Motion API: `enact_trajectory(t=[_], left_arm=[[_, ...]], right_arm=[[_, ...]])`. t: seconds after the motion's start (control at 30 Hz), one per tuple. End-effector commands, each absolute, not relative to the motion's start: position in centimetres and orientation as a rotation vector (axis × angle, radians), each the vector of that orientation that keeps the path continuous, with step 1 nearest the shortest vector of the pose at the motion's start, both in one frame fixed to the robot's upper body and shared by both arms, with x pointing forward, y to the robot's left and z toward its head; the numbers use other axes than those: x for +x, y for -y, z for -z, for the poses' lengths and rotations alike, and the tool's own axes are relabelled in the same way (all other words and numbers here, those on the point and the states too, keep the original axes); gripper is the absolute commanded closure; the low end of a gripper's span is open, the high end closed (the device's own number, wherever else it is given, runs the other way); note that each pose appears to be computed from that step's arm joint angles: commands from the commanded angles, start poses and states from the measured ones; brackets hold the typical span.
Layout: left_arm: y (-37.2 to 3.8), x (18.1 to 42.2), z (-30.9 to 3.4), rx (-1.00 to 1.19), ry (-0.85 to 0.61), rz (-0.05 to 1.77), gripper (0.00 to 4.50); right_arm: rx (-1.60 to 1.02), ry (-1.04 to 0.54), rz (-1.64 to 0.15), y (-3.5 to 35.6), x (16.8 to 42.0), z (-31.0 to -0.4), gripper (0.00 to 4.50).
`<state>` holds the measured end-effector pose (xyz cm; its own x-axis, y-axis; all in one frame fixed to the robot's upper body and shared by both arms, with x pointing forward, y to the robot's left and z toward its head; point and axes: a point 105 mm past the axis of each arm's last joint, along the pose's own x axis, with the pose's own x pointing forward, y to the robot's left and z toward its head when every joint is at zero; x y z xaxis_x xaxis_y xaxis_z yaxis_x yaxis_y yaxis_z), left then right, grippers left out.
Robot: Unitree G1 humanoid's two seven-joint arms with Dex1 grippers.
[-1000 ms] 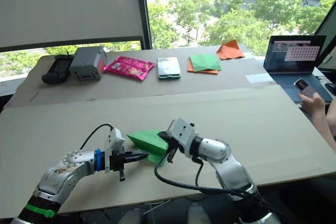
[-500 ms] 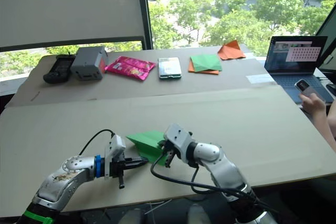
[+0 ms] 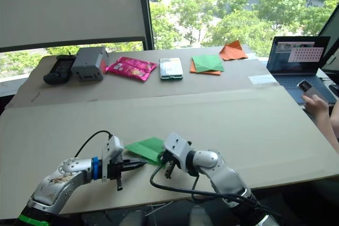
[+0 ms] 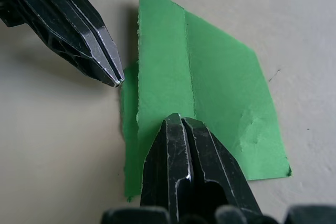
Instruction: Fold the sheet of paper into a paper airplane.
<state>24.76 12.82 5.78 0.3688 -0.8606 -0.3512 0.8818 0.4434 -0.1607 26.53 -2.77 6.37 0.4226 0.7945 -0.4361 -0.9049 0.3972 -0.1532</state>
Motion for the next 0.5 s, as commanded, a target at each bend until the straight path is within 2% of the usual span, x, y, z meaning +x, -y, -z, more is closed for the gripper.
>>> enact_trajectory(t=[0.03, 0.17, 0.27, 0.5], left_arm=[[-13.2, 24.8, -7.4, 0.07, -0.373, 1.121, 4.5], [-13.3, 24.8, -9.1, 0.024, -0.344, 1.136, 4.5], [-14.0, 26.3, -10.7, -0.012, -0.295, 1.083, 4.5], [-14.3, 27.4, -7.4, 0.097, -0.363, 1.036, 4.5]], right_arm=[[-0.409, -0.318, -1.103, 2.7, 26.4, -6.1, 4.46], [-0.421, -0.348, -1.082, 3.0, 26.7, -5.4, 4.46], [-0.424, -0.362, -1.072, 3.1, 26.9, -5.0, 4.46], [-0.43, -0.353, -1.076, 3.1, 26.7, -5.3, 4.46]])
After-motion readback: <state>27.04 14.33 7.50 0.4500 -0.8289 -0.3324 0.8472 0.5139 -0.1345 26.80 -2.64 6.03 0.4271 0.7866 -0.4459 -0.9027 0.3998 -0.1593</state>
